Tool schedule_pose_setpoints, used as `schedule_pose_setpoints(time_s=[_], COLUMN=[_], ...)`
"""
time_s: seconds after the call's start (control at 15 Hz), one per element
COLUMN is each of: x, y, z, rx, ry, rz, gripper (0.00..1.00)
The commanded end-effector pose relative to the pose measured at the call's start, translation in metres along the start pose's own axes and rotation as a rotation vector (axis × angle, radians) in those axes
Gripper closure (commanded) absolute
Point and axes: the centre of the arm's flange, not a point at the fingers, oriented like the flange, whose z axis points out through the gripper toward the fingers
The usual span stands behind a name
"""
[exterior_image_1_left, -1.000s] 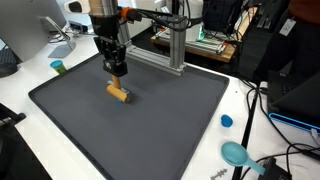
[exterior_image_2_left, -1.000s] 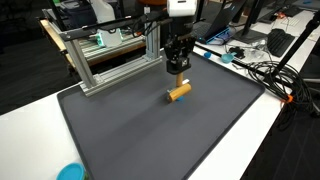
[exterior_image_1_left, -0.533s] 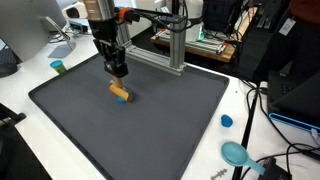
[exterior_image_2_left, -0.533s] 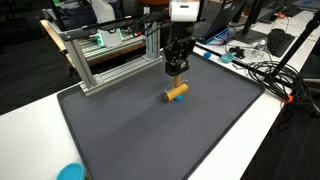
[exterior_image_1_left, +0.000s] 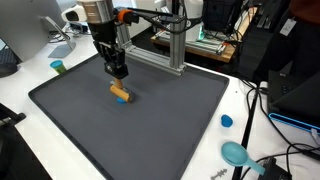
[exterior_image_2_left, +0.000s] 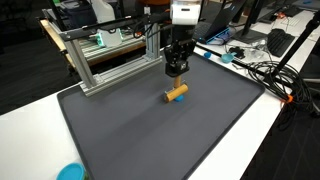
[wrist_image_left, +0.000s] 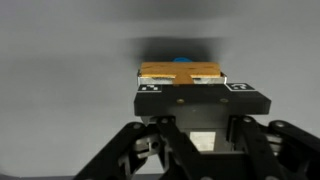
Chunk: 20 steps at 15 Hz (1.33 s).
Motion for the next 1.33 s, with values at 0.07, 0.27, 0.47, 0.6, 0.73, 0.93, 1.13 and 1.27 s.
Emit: schedule_pose_setpoints(time_s=[0.07,0.27,0.47,0.6,0.73,0.93,1.13,1.27], x=[0.004,0.005,0.006,0.008,0.010,0.014,0.016,0.018], y=[-0.001,-0.001,0.001,0.000,-0.001,-0.002,-0.002,-0.002], z=[0.042,0.045,0.047,0.047,0.045,0.043,0.043,0.043], rx=[-0.003,-0.005,-0.005,0.003,0.018,0.024,0.037,0.060], ry=[-0.075,-0.092,-0.126,-0.124,-0.069,-0.014,0.016,0.044], rz=[-0.003,0.001,0.005,0.004,-0.010,-0.023,-0.030,-0.020], gripper=[0.78,0.78,0.78,0.78,0.78,0.78,0.78,0.78])
